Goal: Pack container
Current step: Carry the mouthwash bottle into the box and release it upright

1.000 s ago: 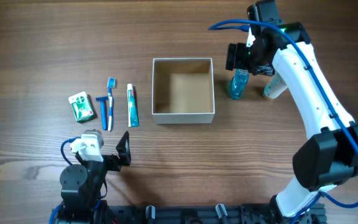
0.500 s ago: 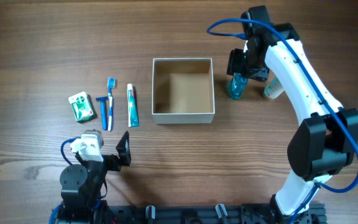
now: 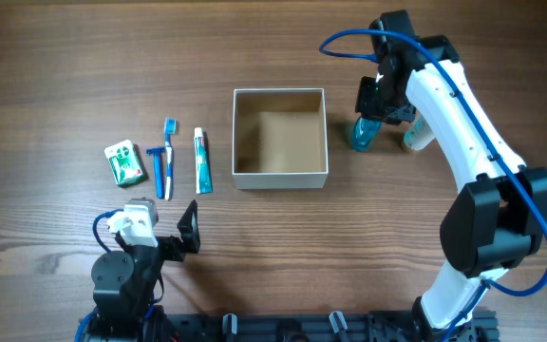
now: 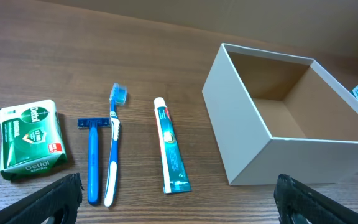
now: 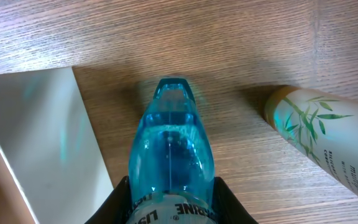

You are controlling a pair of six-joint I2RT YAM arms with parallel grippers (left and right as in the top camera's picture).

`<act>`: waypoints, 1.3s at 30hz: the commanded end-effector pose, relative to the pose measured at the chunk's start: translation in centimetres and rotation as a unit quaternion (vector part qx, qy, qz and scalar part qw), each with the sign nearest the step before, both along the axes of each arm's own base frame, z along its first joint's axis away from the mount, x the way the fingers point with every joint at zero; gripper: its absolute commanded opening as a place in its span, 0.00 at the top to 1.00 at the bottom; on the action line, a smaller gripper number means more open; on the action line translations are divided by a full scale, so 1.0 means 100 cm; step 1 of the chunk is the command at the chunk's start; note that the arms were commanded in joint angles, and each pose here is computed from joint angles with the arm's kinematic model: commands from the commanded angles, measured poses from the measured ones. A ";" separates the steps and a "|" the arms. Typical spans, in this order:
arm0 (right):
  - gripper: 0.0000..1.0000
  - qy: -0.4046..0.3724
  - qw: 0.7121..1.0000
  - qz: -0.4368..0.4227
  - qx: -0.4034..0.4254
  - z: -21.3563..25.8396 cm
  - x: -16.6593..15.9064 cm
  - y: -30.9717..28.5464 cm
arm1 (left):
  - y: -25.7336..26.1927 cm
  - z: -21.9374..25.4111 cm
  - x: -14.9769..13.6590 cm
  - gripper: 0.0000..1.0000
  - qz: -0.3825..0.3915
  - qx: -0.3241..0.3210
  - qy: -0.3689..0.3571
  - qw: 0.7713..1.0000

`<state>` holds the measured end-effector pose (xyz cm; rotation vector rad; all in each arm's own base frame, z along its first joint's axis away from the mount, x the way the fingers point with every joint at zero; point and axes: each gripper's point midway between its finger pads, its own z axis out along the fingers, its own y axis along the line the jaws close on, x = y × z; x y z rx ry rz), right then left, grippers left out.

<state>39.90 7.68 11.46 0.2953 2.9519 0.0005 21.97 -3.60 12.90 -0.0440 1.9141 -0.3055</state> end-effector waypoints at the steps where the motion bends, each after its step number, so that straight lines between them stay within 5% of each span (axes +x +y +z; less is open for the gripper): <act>1: 0.96 -0.028 1.000 -0.001 -0.001 0.024 -0.003 -0.002 | -0.006 -0.004 -0.001 0.00 -0.019 0.001 0.000 1.000; 19: 0.96 -0.257 0.956 0.113 0.079 0.191 -0.064 0.072 | -0.006 -0.004 -0.001 0.00 -0.019 0.001 0.000 1.000; 39: 0.96 -0.125 0.985 0.116 0.035 0.038 -0.003 0.135 | -0.006 -0.004 -0.001 0.00 -0.019 0.001 0.000 1.000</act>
